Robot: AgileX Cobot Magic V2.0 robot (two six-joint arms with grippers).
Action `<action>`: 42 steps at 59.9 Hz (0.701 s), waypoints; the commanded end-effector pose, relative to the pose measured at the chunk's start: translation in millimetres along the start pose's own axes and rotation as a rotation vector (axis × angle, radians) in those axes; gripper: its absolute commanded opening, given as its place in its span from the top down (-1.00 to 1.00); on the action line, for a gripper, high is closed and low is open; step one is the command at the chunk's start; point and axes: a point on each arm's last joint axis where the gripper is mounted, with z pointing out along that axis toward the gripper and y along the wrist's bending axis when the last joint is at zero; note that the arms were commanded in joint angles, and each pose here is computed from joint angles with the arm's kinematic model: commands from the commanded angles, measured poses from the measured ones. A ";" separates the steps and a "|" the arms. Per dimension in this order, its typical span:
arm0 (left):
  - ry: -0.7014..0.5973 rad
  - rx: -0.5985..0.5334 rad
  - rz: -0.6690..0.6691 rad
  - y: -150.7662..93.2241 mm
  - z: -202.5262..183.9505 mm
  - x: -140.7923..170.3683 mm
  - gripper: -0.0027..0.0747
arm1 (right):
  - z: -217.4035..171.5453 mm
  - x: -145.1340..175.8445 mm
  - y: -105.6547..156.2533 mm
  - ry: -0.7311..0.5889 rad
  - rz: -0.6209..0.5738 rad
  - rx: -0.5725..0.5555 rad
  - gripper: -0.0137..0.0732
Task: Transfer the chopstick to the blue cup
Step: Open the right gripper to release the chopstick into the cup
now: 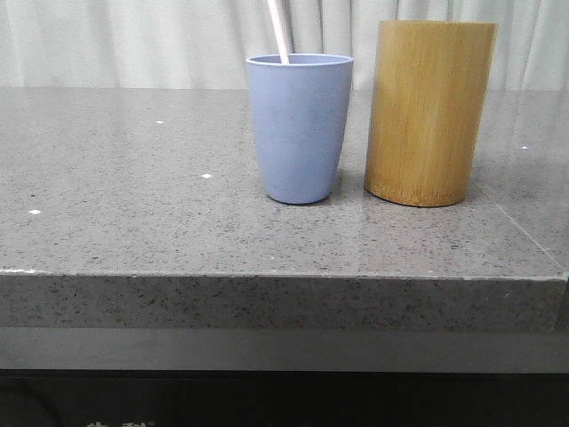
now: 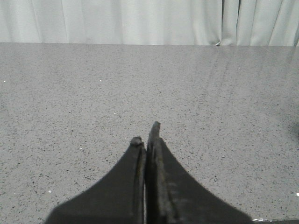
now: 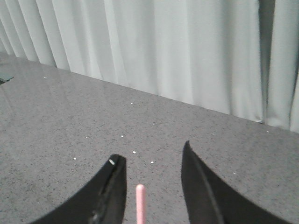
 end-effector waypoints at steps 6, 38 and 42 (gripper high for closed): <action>-0.098 0.002 -0.019 -0.3 -2.1 -14.8 0.98 | -44.5 -26.3 -21.2 -0.007 0.000 0.083 -0.07; -0.098 0.002 -0.019 -0.3 -2.1 -14.8 0.98 | -118.0 1.6 -56.3 0.149 0.021 0.303 0.84; -0.098 0.002 -0.019 -0.3 -2.1 -14.8 0.98 | -128.3 12.7 -53.7 0.118 0.017 0.308 0.84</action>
